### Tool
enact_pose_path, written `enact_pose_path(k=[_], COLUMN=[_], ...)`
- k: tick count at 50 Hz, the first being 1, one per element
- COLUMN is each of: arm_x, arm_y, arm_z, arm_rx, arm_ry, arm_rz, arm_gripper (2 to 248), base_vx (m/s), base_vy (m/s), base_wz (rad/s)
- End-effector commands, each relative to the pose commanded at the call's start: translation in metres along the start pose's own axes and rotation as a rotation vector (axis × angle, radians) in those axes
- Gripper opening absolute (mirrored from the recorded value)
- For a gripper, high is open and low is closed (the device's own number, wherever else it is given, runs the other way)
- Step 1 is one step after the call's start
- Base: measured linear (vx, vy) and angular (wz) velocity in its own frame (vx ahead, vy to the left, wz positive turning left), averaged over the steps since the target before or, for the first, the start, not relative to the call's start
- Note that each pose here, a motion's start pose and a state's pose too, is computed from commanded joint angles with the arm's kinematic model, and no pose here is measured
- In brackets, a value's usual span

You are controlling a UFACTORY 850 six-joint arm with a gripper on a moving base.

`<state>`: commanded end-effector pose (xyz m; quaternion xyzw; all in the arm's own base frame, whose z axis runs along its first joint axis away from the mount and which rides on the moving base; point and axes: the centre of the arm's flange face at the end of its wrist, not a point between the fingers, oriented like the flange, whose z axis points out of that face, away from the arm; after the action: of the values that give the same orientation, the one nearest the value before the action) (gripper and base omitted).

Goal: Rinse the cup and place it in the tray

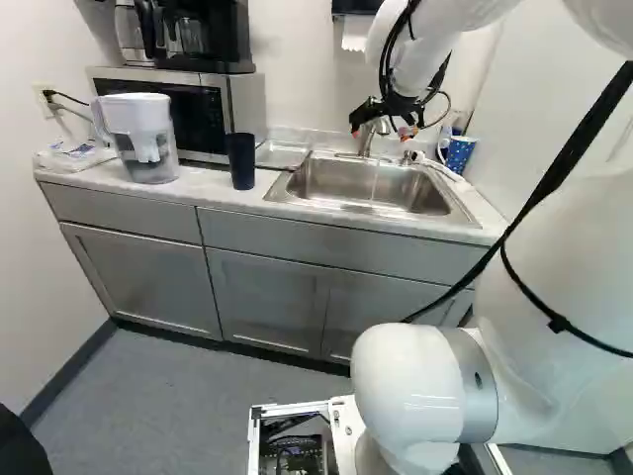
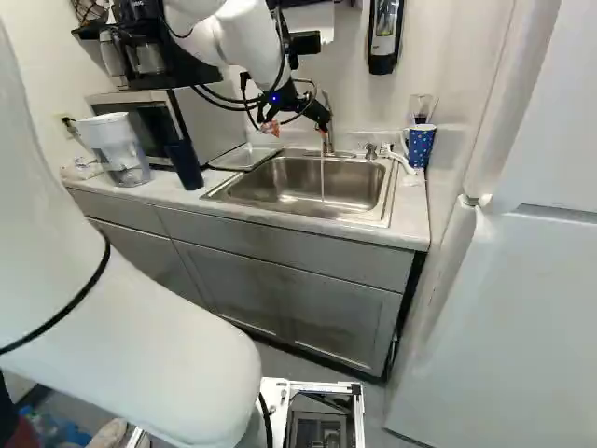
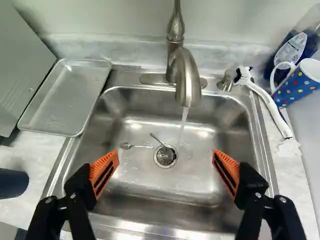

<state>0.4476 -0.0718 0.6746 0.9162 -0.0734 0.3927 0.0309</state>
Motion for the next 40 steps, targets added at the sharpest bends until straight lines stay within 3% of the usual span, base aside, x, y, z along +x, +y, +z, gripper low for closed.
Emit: enact_pose_path(k=[21, 40], arm_x=[0.004, 0.002], arm_y=[-0.023, -0.049], arm_z=[-0.004, -0.007], arm_rx=[0.038, 0.082], arm_ry=[0.086, 0.102], arm_rz=[-0.033, -0.07], arm_gripper=[247, 247], base_vx=[0.0, 0.0], base_vy=[0.0, 0.0], base_wz=[0.0, 0.0])
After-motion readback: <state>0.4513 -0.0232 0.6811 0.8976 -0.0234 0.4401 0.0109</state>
